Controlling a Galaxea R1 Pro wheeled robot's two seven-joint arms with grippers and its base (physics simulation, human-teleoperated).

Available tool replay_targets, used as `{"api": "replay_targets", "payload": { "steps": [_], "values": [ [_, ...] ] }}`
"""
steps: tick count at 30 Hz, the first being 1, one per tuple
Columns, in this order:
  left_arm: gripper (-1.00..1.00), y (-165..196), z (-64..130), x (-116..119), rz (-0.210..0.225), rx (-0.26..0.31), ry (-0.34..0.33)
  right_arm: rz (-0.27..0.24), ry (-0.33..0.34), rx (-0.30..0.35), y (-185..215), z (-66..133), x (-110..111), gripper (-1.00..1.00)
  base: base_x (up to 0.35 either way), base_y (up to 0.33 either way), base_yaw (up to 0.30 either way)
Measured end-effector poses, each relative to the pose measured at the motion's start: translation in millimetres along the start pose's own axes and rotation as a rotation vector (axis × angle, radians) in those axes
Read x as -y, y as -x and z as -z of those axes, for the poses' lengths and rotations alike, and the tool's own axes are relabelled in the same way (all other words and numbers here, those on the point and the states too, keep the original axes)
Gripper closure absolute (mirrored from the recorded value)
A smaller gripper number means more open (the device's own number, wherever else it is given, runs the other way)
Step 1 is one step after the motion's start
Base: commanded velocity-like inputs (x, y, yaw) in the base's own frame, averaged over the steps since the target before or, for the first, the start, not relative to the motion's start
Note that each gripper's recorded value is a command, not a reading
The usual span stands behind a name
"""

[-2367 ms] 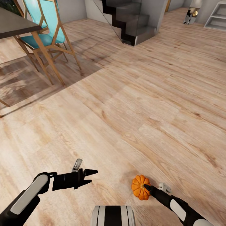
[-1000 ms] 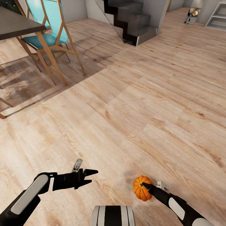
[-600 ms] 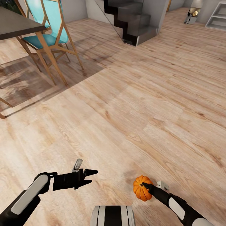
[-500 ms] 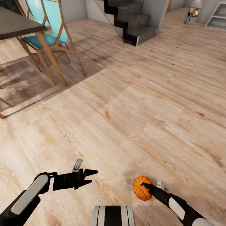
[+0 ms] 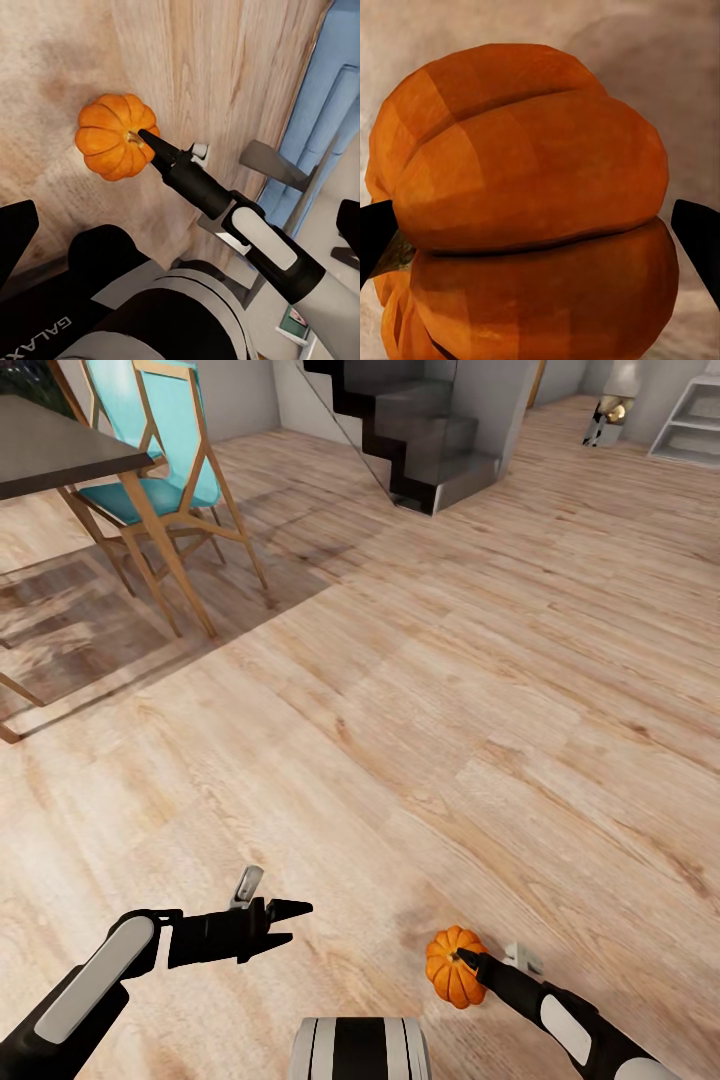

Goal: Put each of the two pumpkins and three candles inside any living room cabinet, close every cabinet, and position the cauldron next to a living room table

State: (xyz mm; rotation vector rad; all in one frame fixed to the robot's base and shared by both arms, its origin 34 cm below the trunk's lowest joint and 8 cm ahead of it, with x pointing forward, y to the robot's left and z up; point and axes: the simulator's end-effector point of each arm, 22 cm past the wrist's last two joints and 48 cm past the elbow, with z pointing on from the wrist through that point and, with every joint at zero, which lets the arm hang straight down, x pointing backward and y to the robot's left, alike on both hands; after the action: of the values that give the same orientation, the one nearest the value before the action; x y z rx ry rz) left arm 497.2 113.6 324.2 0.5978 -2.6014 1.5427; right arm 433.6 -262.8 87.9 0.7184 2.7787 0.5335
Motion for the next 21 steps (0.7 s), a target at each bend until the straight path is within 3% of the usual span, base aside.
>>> {"api": "replay_targets", "payload": {
  "steps": [6, 21],
  "values": [
    [-1.00, 0, 1.5, 3, -0.006, 0.003, -0.003, 0.017, -0.005, -0.004, -1, 1.9, 1, 1.00, 0.000, 0.000, 0.000],
    [-1.00, 3, 13.7, 30, -0.059, 0.029, -0.021, 0.033, 0.036, 0.048, 23, 16.5, -21, 1.00, 0.000, 0.000, 0.000]
  ]
}}
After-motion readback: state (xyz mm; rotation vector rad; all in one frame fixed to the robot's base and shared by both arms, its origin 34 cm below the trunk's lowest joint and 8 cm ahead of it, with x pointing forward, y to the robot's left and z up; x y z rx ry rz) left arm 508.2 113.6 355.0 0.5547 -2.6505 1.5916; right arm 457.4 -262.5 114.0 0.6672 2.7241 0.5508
